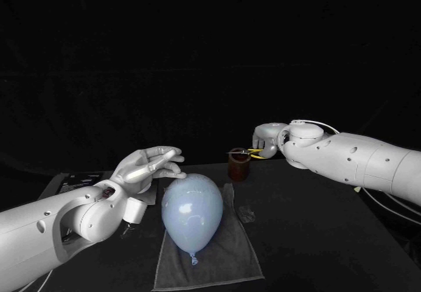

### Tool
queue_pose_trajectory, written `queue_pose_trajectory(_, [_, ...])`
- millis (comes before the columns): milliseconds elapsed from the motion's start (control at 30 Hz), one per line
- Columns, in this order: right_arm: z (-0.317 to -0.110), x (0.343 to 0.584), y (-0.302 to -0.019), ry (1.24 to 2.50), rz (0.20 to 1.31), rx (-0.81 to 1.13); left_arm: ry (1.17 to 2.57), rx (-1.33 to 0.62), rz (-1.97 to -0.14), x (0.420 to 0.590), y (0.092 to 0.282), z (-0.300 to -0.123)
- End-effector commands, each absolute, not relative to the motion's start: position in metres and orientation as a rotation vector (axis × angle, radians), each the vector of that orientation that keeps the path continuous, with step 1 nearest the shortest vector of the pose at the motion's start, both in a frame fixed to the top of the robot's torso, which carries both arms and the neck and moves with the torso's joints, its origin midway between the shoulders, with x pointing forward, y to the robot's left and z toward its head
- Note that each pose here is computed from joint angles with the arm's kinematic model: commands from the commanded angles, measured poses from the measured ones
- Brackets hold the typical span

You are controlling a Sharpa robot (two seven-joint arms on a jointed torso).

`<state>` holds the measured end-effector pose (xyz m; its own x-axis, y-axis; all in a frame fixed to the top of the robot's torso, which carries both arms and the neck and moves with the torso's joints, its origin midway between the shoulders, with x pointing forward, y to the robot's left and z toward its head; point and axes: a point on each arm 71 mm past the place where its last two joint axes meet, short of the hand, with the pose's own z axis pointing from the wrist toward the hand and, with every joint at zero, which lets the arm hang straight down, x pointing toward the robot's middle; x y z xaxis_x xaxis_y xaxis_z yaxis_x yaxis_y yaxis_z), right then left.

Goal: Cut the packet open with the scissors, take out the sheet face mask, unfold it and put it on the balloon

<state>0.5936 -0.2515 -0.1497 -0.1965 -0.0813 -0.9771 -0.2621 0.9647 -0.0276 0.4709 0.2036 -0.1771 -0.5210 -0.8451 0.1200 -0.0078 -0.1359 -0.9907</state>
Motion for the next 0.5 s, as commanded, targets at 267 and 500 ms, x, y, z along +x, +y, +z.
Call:
queue_pose_trajectory(267, [-0.1471,0.5919,-0.2458,1.74,0.184,-0.278,1.513,-0.958,-1.748,0.4708,0.2008,-0.1744])
queue_pose_trajectory(500, [-0.1463,0.5908,-0.2421,1.726,0.194,-0.279,1.514,-0.959,-1.747,0.4707,0.2008,-0.1745])
